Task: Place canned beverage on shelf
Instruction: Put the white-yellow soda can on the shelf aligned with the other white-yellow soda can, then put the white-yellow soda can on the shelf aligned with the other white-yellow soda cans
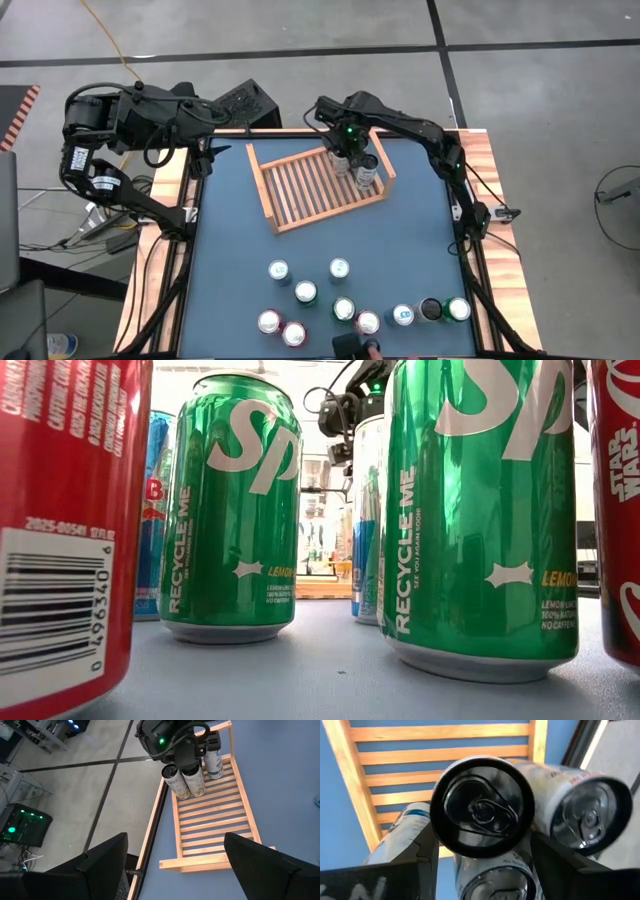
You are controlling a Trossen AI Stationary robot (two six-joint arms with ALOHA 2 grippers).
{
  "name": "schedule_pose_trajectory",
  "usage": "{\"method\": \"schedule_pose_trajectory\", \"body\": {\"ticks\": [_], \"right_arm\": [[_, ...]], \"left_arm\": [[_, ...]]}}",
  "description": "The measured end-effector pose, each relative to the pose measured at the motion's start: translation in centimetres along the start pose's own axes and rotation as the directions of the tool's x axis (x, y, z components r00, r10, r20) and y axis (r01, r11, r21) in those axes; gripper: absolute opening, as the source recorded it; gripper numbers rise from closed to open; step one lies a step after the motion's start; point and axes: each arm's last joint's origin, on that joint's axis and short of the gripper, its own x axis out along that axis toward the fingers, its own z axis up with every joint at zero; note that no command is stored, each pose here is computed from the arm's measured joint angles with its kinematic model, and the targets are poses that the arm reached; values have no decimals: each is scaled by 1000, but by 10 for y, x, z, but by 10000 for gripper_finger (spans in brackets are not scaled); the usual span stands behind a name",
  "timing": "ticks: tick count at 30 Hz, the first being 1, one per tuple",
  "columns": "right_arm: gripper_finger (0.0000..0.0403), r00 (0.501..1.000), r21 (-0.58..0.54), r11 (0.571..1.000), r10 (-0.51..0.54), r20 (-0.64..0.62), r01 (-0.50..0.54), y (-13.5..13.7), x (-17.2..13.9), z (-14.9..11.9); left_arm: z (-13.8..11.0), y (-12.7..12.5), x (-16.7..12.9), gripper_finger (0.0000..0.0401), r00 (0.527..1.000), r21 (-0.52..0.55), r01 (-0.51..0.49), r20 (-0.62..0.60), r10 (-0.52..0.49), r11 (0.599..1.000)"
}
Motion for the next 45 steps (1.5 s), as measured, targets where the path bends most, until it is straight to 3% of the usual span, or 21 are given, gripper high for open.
{"method": "schedule_pose_trajectory", "body": {"ticks": [12,16,20,22,25,34,39,45], "right_arm": [[226,993,60,995,-83,82,79,-1,-43,-1],[226,993,99,989,-116,27,112,8,-60,-10],[221,994,184,981,-80,80,64,18,-74,-11],[212,985,167,986,-35,168,7,28,-85,-7],[193,964,127,992,-41,263,8,43,-96,9],[132,948,23,999,-48,316,43,54,-84,38],[103,960,66,991,93,266,-114,71,-88,31],[91,892,96,936,287,349,-339,139,-128,38]], "left_arm": [[0,0,0,318,1000,3,0,0,0,1000],[0,0,0,318,1000,-1,2,1,-2,1000],[0,0,0,318,1000,-2,2,1,-2,1000],[0,0,0,318,1000,-2,2,0,-2,1000],[0,0,0,318,1000,-2,3,1,-3,1000],[0,0,0,318,1000,-18,5,1,-5,1000],[0,-1,0,318,1000,-15,22,4,-22,1000],[0,-4,2,318,996,-15,85,5,-85,996]]}}
